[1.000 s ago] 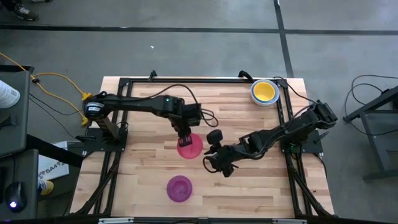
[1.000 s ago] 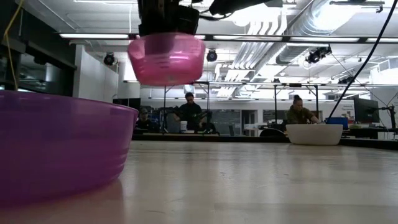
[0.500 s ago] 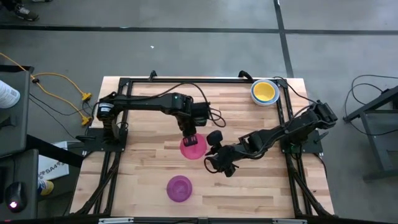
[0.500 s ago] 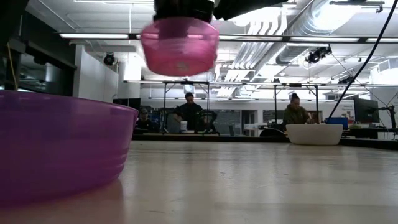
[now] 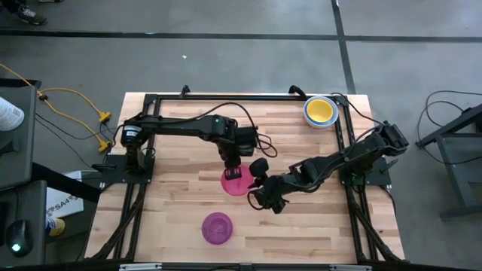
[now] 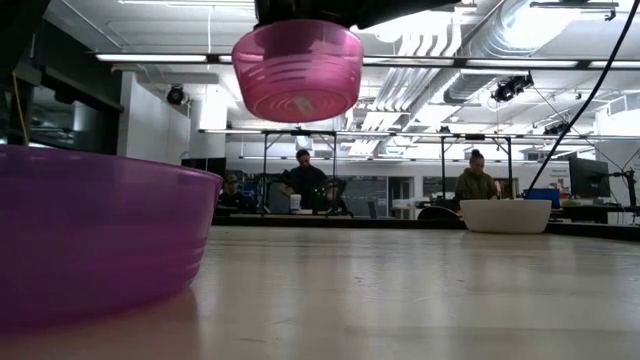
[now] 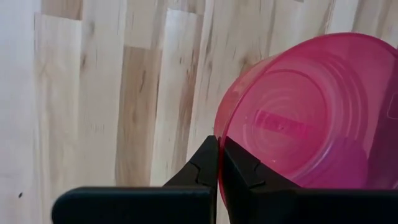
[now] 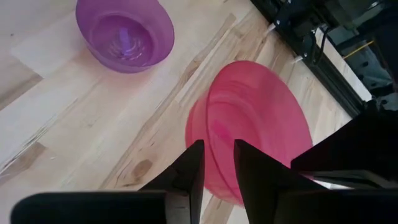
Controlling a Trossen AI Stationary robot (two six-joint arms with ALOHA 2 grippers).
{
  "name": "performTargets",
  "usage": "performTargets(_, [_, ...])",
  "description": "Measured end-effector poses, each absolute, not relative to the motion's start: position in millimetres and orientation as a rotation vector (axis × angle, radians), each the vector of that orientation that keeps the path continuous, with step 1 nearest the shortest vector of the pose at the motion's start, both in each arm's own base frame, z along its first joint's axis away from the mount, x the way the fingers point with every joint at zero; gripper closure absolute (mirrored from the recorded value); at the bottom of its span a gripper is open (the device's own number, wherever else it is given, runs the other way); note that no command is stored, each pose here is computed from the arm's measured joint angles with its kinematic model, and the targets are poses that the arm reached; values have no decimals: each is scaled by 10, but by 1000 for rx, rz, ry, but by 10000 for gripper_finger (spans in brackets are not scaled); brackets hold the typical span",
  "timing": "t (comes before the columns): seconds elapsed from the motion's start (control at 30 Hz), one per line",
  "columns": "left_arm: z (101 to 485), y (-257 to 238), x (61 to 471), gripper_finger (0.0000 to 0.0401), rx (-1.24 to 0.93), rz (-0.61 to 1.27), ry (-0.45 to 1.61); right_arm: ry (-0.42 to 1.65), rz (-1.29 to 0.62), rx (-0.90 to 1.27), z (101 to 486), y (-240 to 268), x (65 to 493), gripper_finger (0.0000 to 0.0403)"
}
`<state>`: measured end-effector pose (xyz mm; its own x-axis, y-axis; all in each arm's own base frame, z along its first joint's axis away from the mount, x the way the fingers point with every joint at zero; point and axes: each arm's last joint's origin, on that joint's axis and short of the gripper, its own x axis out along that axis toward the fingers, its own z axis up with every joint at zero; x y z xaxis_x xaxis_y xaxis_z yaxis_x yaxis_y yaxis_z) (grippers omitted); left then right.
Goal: Nest bowls inside each other
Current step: Stack the red bowl on the yellow bowl
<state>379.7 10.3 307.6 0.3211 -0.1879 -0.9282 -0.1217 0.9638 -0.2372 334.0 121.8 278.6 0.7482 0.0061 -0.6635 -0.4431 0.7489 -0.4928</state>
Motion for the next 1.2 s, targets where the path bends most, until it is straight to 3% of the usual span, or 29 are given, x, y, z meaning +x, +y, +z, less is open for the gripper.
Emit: performTargets(1.2, [3088, -268, 3822, 401, -164, -210, 1216, 650, 408, -633, 2798, 1264, 3343, 323])
